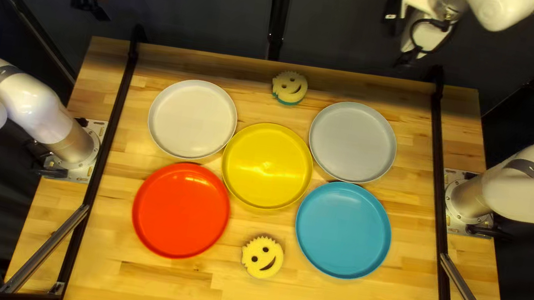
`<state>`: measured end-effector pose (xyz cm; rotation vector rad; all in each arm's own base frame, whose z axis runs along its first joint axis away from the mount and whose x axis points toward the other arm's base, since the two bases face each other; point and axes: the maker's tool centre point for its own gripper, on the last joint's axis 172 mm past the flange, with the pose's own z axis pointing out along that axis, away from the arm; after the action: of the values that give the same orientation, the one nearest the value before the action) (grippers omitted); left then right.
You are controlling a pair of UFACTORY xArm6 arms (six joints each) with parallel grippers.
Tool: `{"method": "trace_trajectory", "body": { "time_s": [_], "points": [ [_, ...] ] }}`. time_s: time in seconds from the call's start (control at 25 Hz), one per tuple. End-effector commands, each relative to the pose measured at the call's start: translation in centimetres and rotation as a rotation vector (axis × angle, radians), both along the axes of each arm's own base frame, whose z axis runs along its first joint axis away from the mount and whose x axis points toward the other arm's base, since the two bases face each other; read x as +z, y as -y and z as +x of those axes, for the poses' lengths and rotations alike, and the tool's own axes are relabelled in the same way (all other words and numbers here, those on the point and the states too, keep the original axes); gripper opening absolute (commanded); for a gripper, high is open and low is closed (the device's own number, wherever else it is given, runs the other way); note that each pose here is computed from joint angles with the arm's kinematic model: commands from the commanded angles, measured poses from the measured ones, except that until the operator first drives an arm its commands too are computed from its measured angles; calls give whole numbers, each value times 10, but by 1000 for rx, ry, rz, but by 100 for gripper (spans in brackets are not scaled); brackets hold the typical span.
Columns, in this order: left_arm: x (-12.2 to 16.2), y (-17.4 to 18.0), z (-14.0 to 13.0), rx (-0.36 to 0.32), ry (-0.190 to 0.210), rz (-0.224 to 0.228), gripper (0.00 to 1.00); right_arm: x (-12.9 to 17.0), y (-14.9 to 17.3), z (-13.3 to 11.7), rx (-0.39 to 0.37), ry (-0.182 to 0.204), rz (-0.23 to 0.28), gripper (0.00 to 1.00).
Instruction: Pick up sponge and scrub the plate
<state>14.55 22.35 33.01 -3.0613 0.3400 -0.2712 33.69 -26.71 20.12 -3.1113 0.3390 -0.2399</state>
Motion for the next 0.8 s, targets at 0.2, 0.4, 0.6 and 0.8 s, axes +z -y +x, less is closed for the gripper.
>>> {"method": "trace_trajectory", "body": {
  "time_s": [0.2,0.4,0.6,0.8],
  "points": [
    [0,0,0,0,0,0,100,-4,5,9,12,-5,-1,100],
    [0,0,0,0,0,0,100,-6,5,11,11,-7,-9,100],
    [0,0,0,0,0,0,100,-20,13,42,11,5,-14,100],
    [0,0,0,0,0,0,100,-51,22,92,35,12,0,100]
  ]
}}
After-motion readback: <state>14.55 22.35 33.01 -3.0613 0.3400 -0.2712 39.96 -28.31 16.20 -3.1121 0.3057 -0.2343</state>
